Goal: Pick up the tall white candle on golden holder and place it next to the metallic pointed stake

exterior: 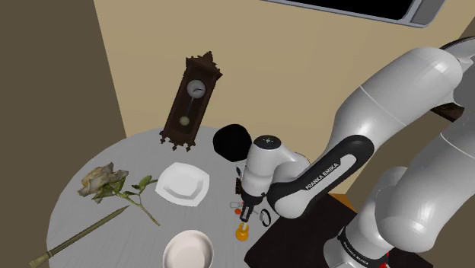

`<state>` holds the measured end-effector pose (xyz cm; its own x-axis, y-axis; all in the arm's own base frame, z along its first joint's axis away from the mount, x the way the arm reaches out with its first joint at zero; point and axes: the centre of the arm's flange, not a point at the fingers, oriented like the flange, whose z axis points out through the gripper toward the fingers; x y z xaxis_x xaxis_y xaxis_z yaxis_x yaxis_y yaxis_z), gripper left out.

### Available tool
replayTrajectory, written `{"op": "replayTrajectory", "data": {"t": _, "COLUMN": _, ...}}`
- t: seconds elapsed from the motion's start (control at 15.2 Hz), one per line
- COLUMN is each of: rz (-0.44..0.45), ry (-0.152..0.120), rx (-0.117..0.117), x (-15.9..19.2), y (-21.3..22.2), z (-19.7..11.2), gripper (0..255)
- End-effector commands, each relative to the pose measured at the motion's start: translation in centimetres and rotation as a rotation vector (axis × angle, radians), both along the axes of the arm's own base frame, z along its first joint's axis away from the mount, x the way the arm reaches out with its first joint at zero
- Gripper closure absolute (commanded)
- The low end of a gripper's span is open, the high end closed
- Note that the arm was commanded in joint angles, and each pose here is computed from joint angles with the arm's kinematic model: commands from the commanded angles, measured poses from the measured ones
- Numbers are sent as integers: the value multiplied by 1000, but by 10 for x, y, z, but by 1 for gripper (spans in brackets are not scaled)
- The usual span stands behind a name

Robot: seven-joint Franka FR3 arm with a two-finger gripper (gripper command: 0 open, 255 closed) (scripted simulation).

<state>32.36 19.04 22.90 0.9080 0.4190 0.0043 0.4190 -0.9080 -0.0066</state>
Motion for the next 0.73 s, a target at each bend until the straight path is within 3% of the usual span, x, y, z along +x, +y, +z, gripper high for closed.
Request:
{"op": "replayTrajectory", "data": {"t": 0.0, "rz": 0, "ry": 0, "rx": 0, "x": 0, "y": 0, "z": 0, "gripper": 255}}
{"op": "replayTrajectory", "data": {"t": 0.4, "rz": 0, "ry": 0, "rx": 0, "x": 0, "y": 0, "z": 0, "gripper": 255}}
{"op": "replayTrajectory", "data": {"t": 0.66, "rz": 0, "ry": 0, "rx": 0, "x": 0, "y": 0, "z": 21, "gripper": 255}}
